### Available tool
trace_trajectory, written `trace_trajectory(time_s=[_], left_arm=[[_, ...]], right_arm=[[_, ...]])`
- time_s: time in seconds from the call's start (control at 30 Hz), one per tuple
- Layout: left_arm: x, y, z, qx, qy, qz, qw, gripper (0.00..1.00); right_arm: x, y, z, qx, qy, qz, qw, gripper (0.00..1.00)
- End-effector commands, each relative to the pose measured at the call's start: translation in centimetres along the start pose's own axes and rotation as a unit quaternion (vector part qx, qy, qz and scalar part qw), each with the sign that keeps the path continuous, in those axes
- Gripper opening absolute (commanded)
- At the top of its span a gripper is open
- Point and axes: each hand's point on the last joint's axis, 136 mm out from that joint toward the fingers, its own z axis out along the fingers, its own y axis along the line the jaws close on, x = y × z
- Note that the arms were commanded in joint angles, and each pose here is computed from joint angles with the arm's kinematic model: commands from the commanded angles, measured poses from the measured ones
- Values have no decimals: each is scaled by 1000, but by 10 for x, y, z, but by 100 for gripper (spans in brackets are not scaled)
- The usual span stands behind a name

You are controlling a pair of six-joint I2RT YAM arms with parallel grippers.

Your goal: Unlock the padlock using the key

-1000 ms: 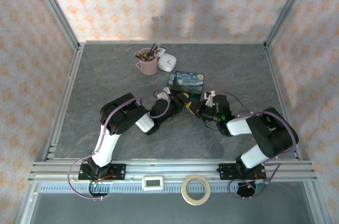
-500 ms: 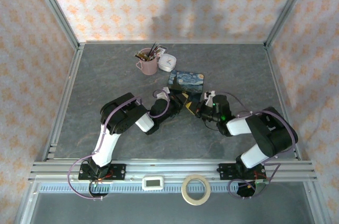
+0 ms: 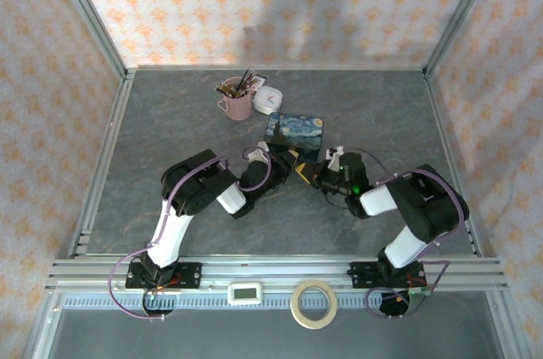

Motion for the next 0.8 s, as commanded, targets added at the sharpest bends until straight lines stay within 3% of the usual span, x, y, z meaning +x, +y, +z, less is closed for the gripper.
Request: trace_trajectory(time_s=[0.0, 0.2, 0.53, 0.77], left_arm=[[26, -42, -5, 72, 34, -18, 997, 0], [26, -44, -5, 73, 23, -19, 997, 0], [24, -42, -6, 77, 19, -30, 996, 0], [23, -42, -5, 78, 16, -32, 996, 0]], right_arm=[[-37, -5, -13, 7, -115, 42, 992, 0], [-38, 8, -22, -11, -143, 53, 988, 3], [-38, 21, -19, -12, -150, 47, 988, 18], [-28, 26, -14, -19, -135, 46, 990, 10]])
